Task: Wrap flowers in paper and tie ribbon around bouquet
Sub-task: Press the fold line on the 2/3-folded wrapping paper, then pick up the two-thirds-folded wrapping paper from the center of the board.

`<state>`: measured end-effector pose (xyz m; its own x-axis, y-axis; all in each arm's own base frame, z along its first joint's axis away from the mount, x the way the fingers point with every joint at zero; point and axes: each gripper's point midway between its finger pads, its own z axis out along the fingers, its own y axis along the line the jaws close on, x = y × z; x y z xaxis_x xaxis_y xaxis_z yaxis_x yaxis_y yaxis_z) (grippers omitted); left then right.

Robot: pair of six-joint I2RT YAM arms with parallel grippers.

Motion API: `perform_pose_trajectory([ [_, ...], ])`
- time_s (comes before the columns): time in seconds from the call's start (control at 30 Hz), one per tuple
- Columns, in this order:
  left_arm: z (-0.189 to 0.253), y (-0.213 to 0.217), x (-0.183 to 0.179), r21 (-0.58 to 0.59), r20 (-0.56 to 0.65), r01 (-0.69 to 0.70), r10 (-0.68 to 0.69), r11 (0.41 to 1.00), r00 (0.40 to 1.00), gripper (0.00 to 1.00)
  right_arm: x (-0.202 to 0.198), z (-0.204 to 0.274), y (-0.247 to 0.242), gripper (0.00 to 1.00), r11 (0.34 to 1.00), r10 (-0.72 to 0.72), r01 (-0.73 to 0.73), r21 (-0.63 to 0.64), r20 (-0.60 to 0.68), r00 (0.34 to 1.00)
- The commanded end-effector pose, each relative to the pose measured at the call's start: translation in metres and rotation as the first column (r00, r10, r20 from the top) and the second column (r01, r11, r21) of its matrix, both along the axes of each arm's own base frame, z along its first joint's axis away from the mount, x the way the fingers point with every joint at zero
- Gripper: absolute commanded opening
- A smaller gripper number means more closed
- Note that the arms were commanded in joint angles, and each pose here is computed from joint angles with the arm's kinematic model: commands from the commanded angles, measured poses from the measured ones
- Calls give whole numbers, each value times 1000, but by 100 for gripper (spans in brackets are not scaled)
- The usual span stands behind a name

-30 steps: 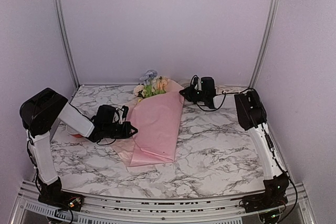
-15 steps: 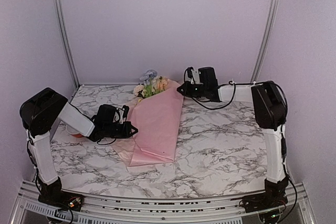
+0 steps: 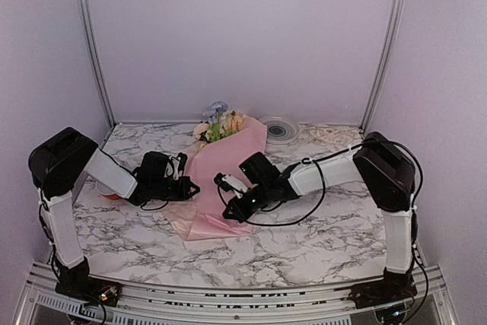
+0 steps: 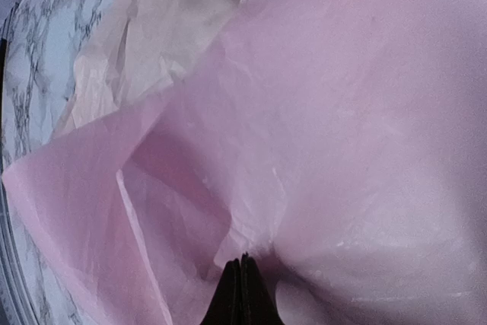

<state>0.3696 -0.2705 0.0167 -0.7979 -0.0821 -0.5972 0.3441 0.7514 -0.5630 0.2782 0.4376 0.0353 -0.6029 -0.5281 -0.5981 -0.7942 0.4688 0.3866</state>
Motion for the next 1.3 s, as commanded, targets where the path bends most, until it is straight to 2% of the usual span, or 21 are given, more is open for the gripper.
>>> perform_pose_trajectory([
  [0.0,-5,13,3,74,-12,-45,46,996,999,4,-21,-31,-17,3,997,5,-10,-79,-64,998],
  [0.07,8,14,7,72,19,-53,52,996,998,13,-24,-42,-26,2,994,-15,7,-106,-78,997],
  [0.13,30,14,9,71,72,-56,51,996,996,27,-25,-50,-33,1,990,-39,27,-136,-84,996],
  [0.23,70,11,0,147,171,-44,18,988,985,32,-26,-56,-38,1,986,-56,41,-160,-91,994],
  [0.33,96,-12,-41,273,224,38,-102,961,969,34,-29,-56,-36,1,989,-55,38,-144,-110,992],
  [0.4,92,-24,-76,327,178,129,-195,936,964,32,-29,-57,-35,1,989,-62,44,-140,-121,991],
  [0.53,62,-38,-141,382,45,306,-349,872,936,16,-29,-57,-34,1,990,-70,52,-132,-138,988],
  [0.67,34,-43,-164,457,2,365,-411,812,912,13,-31,-55,-33,1,993,-64,48,-106,-156,986],
  [0.77,18,-44,-155,539,-33,350,-396,766,918,11,-30,-57,-36,1,991,-77,60,-116,-147,986],
  [0.87,3,-32,-159,571,-102,335,-340,749,935,9,-32,-58,-39,1,990,-78,60,-124,-145,986],
  [1.03,-13,24,-197,596,-230,295,-193,746,954,9,-33,-57,-41,1,990,-80,62,-126,-142,987],
  [1.13,-22,57,-212,629,-263,258,-111,734,958,9,-33,-56,-40,1,991,-76,59,-122,-143,987],
  [1.27,-14,61,-214,619,-264,235,-83,749,961,10,-32,-56,-42,1,990,-75,58,-125,-135,988],
])
